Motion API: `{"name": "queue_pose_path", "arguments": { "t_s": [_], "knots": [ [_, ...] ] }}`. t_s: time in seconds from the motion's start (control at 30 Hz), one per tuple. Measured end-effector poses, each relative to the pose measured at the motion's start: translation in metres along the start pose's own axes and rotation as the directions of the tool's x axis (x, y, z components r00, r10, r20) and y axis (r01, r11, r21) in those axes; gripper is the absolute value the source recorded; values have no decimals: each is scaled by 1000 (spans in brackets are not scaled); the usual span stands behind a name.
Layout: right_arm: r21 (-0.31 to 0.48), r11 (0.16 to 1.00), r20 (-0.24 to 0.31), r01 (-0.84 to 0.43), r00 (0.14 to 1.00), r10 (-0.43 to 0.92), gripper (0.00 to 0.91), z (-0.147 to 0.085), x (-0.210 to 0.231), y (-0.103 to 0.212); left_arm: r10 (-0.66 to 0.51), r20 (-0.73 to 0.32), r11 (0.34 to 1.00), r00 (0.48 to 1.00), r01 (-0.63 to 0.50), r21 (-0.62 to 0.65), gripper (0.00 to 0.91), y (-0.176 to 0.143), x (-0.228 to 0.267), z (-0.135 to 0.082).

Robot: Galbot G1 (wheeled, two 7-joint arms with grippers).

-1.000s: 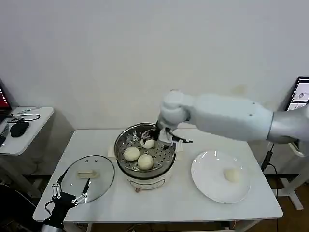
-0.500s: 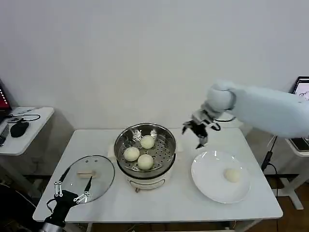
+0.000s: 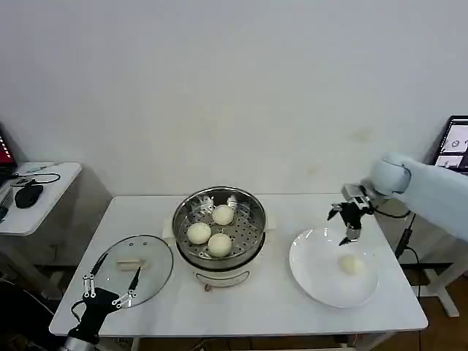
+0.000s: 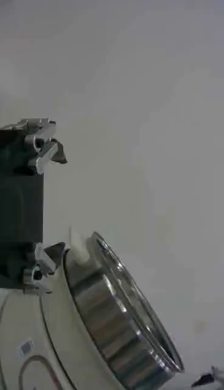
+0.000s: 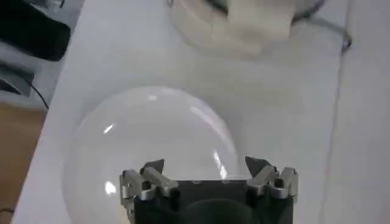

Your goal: Take steamed baozi put them in steamer then cover it.

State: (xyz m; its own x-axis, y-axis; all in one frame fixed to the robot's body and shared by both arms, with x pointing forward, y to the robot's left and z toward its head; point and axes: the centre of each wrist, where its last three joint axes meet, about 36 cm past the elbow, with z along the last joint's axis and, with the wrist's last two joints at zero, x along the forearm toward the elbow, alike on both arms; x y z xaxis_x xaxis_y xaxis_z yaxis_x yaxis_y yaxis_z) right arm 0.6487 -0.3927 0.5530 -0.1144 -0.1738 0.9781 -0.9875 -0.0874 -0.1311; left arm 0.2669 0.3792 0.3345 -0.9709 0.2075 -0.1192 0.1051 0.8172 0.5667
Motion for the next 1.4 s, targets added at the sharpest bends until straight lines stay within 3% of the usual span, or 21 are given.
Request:
{"name": "queue_pose_path", "arguments": {
  "t_s": [0.23,0.47,1.4],
  "knots": [
    [-75,997,-24,28,999,-30,907,27,-26,8,-6,-10,1000,1000,6,0,907,1,2,3],
    [-122,991,-35,56,998,-61,907,39,-49,12,-7,-17,1000,1000,7,1,907,0,2,5],
    [-151,981,-59,119,990,-130,907,50,-95,22,-6,-33,1000,999,6,-2,907,1,6,10]
  ]
}}
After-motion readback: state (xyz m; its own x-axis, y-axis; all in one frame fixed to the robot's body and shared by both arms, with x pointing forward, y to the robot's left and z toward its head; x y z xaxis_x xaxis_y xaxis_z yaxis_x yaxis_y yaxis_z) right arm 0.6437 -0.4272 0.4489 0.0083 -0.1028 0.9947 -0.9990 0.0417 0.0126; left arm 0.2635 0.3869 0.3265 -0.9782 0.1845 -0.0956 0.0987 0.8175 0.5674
